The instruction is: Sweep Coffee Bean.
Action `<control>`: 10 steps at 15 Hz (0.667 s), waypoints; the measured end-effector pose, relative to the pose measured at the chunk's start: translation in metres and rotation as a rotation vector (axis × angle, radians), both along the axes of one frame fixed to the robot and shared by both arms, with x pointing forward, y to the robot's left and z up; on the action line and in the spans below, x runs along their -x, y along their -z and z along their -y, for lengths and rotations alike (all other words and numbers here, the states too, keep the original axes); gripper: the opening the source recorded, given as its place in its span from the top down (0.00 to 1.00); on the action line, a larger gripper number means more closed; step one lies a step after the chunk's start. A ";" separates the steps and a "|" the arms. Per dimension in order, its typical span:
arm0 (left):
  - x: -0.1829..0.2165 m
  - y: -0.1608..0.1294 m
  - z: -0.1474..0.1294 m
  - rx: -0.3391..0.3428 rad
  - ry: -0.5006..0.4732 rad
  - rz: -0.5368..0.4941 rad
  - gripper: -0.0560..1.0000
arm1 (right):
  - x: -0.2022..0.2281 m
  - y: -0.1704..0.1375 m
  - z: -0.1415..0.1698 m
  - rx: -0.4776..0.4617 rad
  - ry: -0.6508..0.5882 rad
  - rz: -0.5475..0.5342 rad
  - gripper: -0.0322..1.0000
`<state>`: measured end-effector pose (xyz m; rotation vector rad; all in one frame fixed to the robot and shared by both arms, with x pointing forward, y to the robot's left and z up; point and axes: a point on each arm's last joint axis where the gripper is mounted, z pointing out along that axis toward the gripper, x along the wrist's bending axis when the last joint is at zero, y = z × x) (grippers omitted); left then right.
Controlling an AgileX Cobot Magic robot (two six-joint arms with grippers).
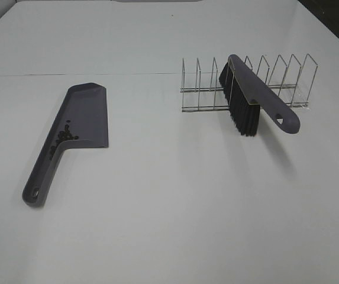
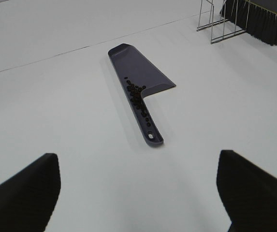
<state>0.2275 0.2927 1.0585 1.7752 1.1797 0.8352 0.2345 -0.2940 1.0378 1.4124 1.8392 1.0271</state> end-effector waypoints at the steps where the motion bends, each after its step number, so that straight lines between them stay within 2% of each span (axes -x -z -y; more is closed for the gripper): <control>1: 0.000 0.000 0.000 0.000 0.000 0.000 0.18 | 0.000 0.000 0.000 0.000 0.000 0.000 0.22; 10: 0.000 0.000 0.000 0.001 -0.024 0.002 0.18 | 0.000 0.000 0.000 -0.001 -0.001 0.000 0.22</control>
